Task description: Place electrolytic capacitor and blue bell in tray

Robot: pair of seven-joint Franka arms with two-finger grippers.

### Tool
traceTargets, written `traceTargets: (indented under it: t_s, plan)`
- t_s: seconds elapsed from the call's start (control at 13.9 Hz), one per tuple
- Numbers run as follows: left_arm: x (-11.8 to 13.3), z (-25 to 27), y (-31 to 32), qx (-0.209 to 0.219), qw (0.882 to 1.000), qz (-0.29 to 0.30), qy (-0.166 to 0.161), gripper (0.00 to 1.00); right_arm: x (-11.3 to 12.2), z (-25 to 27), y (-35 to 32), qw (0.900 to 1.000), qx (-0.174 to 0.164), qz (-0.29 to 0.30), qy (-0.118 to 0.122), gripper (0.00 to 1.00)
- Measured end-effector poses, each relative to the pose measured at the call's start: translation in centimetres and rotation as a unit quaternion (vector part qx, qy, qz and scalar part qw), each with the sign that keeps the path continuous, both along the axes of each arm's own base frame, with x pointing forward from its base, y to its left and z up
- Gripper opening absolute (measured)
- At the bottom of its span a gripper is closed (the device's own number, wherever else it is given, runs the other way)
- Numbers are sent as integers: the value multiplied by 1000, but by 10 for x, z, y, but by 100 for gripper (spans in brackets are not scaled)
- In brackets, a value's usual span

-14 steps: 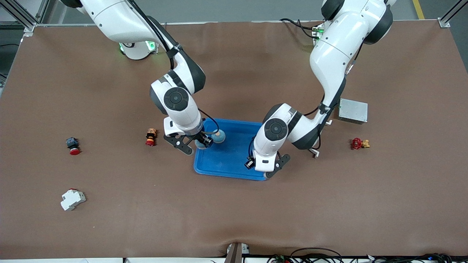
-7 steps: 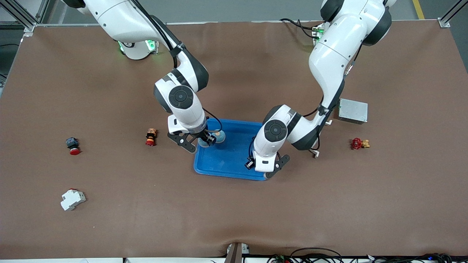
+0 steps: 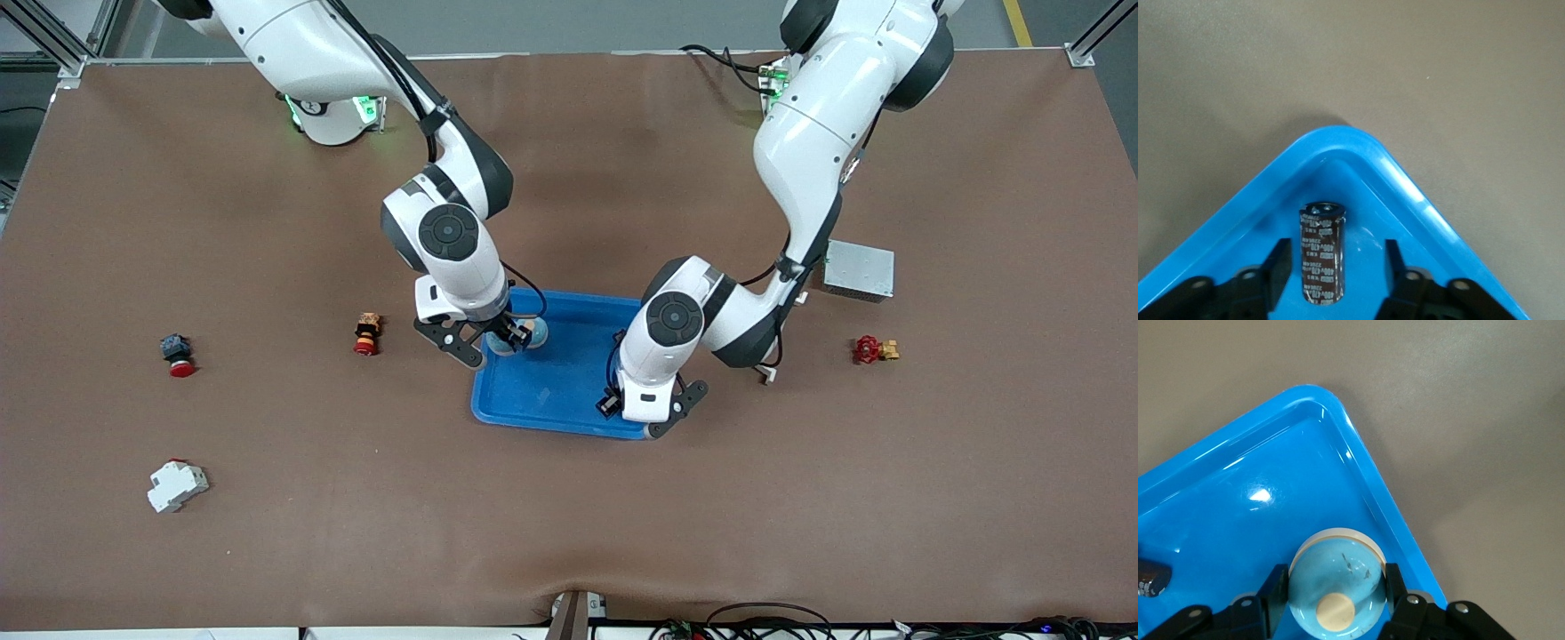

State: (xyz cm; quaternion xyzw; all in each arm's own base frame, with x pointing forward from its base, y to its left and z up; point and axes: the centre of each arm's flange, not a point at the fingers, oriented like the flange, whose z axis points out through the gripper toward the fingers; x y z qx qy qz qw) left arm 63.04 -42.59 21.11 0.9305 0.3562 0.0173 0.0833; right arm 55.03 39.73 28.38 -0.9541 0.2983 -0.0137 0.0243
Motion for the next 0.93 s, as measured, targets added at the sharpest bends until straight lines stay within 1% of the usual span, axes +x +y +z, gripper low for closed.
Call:
traceTargets:
  t_s: [0.07, 0.22, 0.43, 0.57, 0.65, 0.79, 0.93]
  plan:
    - [2, 3, 0, -2, 1000, 1, -3, 81, 0, 0, 0, 1000, 0, 0, 0, 63]
    - [5, 14, 0, -6, 1000, 3, -10, 100, 0, 1, 1, 1000, 0, -1, -1, 63]
    - [16, 39, 11, -12, 1000, 11, -25, 100, 0, 2, 3, 1000, 1, -5, -1, 63]
    - [25, 54, 26, -8, 999, 22, -25, 100, -3, 2, 6, 1000, 0, -5, 0, 63]
    - [29, 61, 37, 0, 999, 28, -17, 100, -4, 2, 8, 1000, 0, -6, 1, 63]
    - [32, 80, 60, 29, 999, 24, 12, 100, -8, 3, 12, 1000, -3, -6, 4, 63]
    - [34, 107, 85, 51, 998, -14, 31, 100, -12, 5, 19, 1000, -6, -8, 8, 63]
